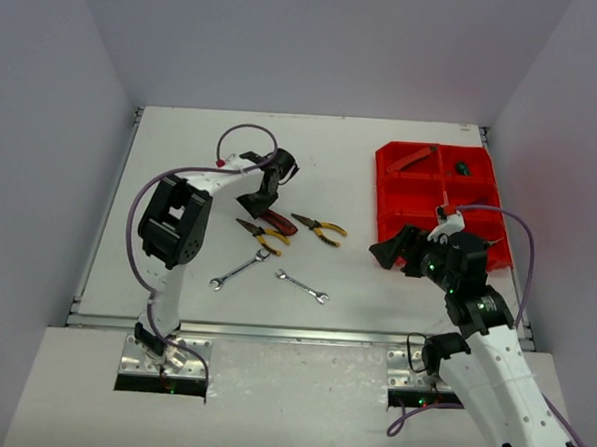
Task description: Sort the tools into containers
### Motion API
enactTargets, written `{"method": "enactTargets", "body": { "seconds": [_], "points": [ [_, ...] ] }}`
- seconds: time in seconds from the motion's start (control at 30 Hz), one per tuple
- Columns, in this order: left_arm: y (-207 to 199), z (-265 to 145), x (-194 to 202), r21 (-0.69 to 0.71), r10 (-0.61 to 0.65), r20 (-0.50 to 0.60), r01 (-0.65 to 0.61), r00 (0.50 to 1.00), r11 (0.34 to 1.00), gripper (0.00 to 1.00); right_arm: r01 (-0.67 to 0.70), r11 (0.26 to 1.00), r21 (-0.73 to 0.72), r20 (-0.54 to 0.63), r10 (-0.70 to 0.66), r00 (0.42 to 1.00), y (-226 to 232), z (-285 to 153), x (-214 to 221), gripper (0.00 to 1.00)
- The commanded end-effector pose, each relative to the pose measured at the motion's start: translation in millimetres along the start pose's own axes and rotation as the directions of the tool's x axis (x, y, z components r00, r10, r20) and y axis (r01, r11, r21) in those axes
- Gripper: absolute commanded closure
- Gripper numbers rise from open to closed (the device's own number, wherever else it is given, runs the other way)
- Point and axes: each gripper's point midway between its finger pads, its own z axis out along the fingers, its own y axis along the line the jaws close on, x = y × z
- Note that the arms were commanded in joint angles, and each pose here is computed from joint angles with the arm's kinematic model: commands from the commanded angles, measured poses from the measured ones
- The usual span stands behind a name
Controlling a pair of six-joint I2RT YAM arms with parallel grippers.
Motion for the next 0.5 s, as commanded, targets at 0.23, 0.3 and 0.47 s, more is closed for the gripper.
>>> {"method": "enactTargets", "body": {
  "seconds": [0.23, 0.3, 0.47],
  "points": [
    [-54.1, -213.7, -14.7, 0.839, 0.104, 0.26, -0.278, 0.96, 0.467, 1.0, 0.033, 0.843, -0.537, -0.097, -0.101, 0.99, 100.1, -6.7, -8.4, 0.01],
    [-50.5, -234.3, -9.9, 0.873, 0.112, 0.27, -0.292, 0.956, 0.39, 1.0, 0.031, 0.829, -0.558, -0.115, -0.114, 0.987, 105.5, -4.8, -10.6, 0.03],
    [-40.3, -294.5, 41.7, 0.927, 0.257, 0.303, -0.346, 0.918, 0.145, 1.0, 0.099, 0.809, -0.58, -0.145, -0.222, 0.964, 127.2, 9.7, -9.2, 0.17]
  ]
}}
